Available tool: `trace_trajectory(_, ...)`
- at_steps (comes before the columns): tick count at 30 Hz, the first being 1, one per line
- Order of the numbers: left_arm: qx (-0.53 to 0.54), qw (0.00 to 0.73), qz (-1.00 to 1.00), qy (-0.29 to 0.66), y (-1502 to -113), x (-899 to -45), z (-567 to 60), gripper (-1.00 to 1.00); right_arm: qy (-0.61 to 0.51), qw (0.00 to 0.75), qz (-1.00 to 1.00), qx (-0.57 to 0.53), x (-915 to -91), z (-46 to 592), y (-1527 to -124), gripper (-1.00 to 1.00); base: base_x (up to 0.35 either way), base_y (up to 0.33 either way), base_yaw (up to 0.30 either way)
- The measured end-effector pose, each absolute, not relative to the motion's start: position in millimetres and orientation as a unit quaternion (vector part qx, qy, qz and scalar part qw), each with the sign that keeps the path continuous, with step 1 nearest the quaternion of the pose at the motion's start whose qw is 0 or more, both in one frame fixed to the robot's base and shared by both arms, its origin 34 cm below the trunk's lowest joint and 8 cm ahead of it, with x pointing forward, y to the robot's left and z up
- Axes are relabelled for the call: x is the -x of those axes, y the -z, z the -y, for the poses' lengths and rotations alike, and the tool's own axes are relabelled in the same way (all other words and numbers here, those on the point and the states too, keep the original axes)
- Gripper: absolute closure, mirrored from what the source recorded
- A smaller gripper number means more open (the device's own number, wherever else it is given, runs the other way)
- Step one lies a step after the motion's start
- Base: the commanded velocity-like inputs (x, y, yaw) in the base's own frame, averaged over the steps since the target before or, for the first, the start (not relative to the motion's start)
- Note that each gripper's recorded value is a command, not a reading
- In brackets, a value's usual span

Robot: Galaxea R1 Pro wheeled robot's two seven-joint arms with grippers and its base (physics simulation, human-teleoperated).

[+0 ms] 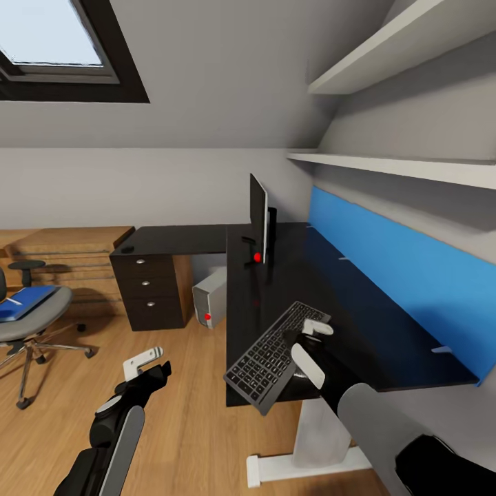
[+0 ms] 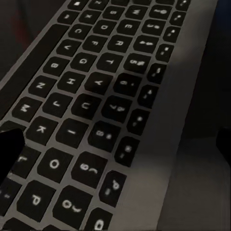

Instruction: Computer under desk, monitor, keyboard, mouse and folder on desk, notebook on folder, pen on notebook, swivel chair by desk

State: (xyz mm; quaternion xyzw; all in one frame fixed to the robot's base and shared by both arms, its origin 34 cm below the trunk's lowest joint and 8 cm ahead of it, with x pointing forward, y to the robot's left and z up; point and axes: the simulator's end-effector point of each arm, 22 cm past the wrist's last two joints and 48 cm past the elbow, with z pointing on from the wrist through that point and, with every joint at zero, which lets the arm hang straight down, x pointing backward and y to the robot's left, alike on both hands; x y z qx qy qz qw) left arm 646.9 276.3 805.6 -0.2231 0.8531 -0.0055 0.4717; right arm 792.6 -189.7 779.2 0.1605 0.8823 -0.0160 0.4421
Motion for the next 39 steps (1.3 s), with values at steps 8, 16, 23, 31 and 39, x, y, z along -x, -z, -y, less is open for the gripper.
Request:
trace_trajectory(8, 0.223, 0.471, -0.853, 0.005, -805.1, -646.6, -276.2, -1.0, 0.012, 0.451, -0.878, -0.161, -796.1, 187.0, -788.4, -1.0, 0.25, 0.097, 0.0)
trace_trajectory(16, 0.223, 0.471, -0.853, 0.005, -805.0, -646.6, -276.2, -1.0, 0.009, 0.453, -0.877, -0.16, -796.9, 184.9, -790.8, -1.0, 0.29, 0.179, 0.0)
trace_trajectory(23, 0.223, 0.47, -0.854, 0.005, -804.2, -646.6, -276.1, -1.0, -0.003, 0.466, -0.873, -0.146, -797.9, 169.7, -800.5, -1.0, 0.176, 0.141, 0.0)
trace_trajectory(31, 0.223, 0.47, -0.854, 0.005, -803.8, -646.6, -276.0, -1.0, -0.029, 0.495, -0.867, -0.054, -785.8, 95.2, -818.0, -1.0, 0.011, 0.009, 0.0)
trace_trajectory(39, 0.223, 0.47, -0.854, 0.005, -803.8, -646.6, -276.4, -1.0, -0.044, 0.488, -0.871, -0.044, -776.7, 71.4, -813.0, -1.0, 0.001, 0.001, 0.01)
